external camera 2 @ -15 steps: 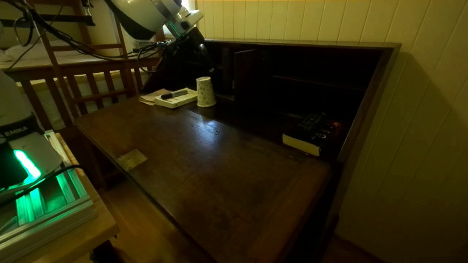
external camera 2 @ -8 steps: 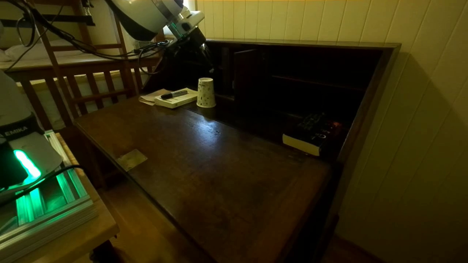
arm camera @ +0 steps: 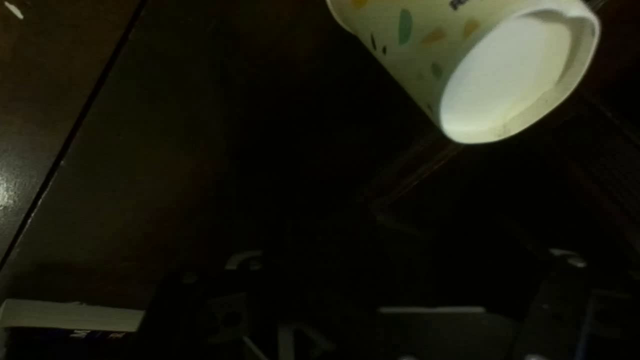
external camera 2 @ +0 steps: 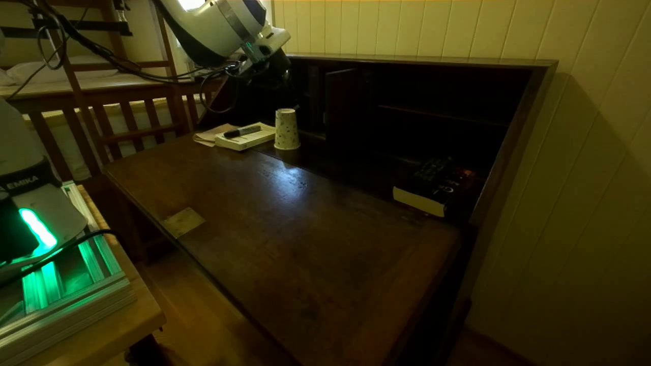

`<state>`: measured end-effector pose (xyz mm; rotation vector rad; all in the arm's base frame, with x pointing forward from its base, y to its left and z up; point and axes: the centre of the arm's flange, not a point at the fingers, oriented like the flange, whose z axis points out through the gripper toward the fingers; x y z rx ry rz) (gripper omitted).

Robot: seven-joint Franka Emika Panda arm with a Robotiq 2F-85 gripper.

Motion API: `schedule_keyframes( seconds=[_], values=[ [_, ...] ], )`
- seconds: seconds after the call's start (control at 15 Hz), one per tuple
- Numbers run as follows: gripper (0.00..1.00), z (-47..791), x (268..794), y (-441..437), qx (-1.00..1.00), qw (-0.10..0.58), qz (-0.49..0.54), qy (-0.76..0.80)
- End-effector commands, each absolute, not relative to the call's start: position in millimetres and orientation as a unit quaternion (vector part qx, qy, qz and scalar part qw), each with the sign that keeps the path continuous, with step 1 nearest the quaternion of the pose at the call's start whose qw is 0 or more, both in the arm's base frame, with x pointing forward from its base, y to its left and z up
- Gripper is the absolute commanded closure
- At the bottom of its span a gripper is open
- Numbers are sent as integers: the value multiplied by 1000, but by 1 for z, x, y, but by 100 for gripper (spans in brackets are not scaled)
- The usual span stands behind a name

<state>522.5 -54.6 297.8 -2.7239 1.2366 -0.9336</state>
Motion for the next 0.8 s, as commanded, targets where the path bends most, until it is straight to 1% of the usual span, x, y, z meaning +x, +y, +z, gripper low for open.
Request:
schedule_keyframes(
  seconds=[0.0, 0.73],
  values=[
    [0, 281, 544, -50, -870, 31, -286, 401],
    [0, 269, 556, -32, -881, 95, -223, 407]
  ],
)
